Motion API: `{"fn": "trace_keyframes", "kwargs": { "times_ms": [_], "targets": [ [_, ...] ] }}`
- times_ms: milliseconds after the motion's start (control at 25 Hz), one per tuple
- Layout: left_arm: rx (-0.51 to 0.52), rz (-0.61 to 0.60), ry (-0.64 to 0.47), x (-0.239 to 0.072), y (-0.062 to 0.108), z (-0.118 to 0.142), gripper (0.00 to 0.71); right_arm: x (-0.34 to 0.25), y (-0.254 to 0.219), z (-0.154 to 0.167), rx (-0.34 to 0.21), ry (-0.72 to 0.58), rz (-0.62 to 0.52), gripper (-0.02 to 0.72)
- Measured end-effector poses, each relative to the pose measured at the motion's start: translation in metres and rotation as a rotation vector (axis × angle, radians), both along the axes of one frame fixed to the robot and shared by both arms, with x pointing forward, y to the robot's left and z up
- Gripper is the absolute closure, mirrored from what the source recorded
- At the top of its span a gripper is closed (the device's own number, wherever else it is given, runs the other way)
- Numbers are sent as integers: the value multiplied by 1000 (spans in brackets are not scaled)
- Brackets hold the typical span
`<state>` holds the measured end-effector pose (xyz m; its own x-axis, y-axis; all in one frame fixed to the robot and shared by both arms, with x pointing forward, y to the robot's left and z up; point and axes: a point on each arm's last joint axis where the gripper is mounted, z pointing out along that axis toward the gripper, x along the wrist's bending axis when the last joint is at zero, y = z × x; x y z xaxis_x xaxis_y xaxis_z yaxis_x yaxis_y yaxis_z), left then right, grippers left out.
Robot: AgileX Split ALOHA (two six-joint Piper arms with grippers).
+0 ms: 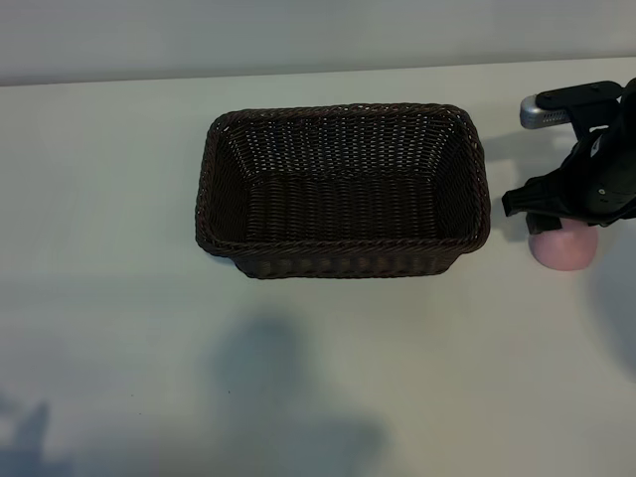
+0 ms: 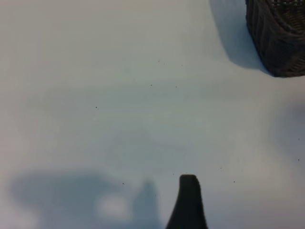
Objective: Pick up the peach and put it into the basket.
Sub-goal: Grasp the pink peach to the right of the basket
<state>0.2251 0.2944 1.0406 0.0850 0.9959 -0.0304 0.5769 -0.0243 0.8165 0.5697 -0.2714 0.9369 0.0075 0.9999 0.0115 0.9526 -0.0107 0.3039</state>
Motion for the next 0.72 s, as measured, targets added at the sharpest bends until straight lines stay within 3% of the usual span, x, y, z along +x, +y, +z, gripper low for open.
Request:
{"fn": "trace_keyframes", "kwargs": {
  "times_ms": [240,360,480,640,720],
  "targets": [
    [2,-1,0,0,0,0,116,2,-3,-14,-41,33,-5,111],
    [2,-1,0,0,0,0,116,3,-3,-19,-44,45,-10,160],
    [2,-1,0,0,0,0,116,3,-4,-23,-42,61,-34,303],
    [2,-1,0,0,0,0,116,3,-5,-22,-56,64,-54,582],
    [2,-1,0,0,0,0,116,4,-6,-20,-60,64,-55,641]
  ]
}}
